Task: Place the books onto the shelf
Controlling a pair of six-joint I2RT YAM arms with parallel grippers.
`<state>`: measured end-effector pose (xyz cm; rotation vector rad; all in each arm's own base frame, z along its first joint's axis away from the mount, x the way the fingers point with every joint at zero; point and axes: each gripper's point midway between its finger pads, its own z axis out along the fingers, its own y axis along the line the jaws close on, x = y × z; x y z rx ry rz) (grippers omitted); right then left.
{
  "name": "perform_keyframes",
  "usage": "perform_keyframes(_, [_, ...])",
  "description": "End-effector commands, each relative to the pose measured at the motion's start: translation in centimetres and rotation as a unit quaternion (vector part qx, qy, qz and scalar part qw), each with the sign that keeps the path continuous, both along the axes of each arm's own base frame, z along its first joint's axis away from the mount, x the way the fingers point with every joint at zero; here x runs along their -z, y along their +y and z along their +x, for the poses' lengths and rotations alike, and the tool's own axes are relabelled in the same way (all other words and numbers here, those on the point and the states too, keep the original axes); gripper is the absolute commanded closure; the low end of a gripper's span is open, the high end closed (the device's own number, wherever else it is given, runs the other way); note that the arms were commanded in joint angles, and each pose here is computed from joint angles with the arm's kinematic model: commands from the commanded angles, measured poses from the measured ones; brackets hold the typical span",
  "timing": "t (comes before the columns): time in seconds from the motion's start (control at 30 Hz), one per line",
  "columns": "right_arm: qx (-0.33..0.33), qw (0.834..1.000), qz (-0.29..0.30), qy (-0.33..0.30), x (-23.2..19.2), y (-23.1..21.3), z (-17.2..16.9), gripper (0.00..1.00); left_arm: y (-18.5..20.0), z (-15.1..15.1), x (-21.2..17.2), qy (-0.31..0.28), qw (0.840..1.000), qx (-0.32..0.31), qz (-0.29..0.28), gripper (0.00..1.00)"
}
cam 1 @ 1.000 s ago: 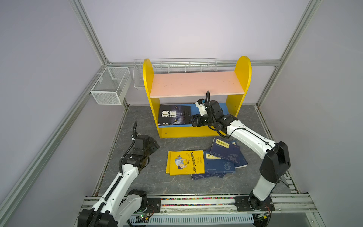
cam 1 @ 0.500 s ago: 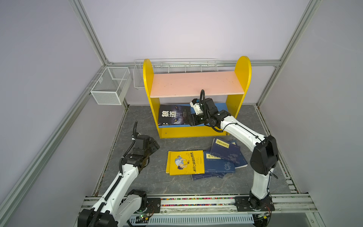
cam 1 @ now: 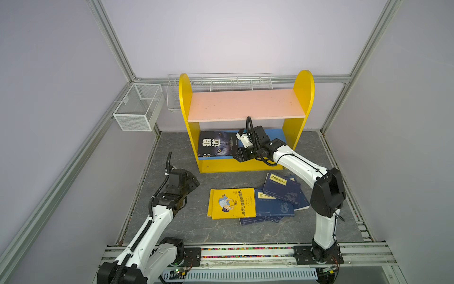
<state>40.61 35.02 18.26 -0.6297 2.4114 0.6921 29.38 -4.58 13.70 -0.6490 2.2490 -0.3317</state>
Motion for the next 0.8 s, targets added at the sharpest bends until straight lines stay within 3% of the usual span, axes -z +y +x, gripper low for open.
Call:
perform_keyframes(0.0, [0.003,0.999,-0.05,0.016,2.8,-1.4,0.7,0.41,0.3,0.1,-0.8,-0.01,1.0,-0.006,0.005,0.17])
perform_keyframes(0.23, [-0.003,0.997,-0.071,0.012,3.7,-1.4,1.4,0.46,0.4,0.1,-0.7,-0.008,1.0,-0.008,0.007,0.17])
perform_keyframes(0.77, [-0.039,0.998,-0.039,-0.004,2.8,1.2,1.5,0.53,0.5,0.1,-0.5,-0.004,1.0,-0.013,0.008,0.17])
